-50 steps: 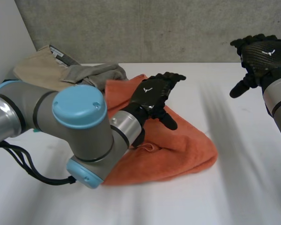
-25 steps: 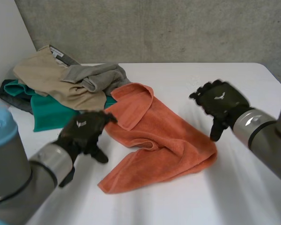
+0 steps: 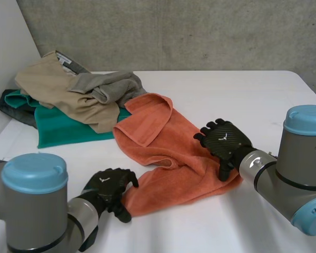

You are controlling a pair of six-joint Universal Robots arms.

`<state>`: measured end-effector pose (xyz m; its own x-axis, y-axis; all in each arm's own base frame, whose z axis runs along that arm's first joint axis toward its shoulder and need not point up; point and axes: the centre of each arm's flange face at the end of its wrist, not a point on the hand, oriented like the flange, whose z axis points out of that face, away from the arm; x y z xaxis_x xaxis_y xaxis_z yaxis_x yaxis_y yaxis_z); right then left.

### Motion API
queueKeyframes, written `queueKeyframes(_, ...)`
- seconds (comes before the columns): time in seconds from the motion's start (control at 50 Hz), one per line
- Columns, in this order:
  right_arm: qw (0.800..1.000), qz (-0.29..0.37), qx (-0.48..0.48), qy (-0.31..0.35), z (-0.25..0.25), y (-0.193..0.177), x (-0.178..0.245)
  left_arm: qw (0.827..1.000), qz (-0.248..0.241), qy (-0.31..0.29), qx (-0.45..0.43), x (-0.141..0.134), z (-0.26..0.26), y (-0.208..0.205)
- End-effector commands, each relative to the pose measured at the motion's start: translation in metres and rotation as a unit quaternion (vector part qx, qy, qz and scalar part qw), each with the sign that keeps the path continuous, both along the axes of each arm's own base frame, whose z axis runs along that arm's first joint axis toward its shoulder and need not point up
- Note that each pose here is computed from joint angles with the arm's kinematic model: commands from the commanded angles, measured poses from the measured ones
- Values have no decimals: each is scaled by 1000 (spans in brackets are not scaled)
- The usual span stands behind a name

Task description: Fold the laundry.

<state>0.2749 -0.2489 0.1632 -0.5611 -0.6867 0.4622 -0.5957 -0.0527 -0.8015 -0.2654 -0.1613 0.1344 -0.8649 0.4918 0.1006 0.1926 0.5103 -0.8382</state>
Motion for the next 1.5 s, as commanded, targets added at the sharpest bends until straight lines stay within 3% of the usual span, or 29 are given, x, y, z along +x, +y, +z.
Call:
queueKeyframes(0.02, 1000, -5, -1, 0, 1, -2, -2, 1000, -6, 3, 7, -11, -7, -5)
queueKeyframes(0.28, 1000, 0, 3, 8, -2, -5, -1, 1000, -22, 6, -5, -27, -8, -6)
queueKeyframes(0.46, 992, 42, 37, 115, -11, 4, -6, 998, 10, 19, -61, -19, 25, -15)
queueKeyframes(0.58, 990, 35, 56, 123, -9, 3, -7, 994, 31, 35, -95, -10, 49, -30)
queueKeyframes(0.7, 994, -21, 81, 73, 15, 16, -18, 991, 30, 26, -128, -9, 62, -40)
queueKeyframes(0.82, 991, -35, 127, 30, 43, 50, -23, 986, 38, 11, -163, -4, 76, -59)
queueKeyframes(0.92, 964, 48, 257, -46, 38, 130, 23, 980, 62, 12, -190, 5, 91, -77)
queueKeyframes(0.98, 948, 78, 298, -85, 39, 155, 39, 975, 84, 13, -207, 15, 102, -91)
queueKeyframes(1.04, 942, 63, 303, -127, 44, 142, 47, 969, 101, 13, -225, 25, 113, -101)
queueKeyframes(1.12, 957, 35, 254, -135, 59, 105, 37, 963, 110, 16, -244, 31, 126, -105)
queueKeyframes(1.3, 986, 8, 165, -21, 75, 50, -6, 952, 101, 15, -290, 31, 154, -96)
queueKeyframes(1.5, 994, 4, 43, -105, 65, -16, 26, 943, 93, 19, -319, 33, 173, -76)
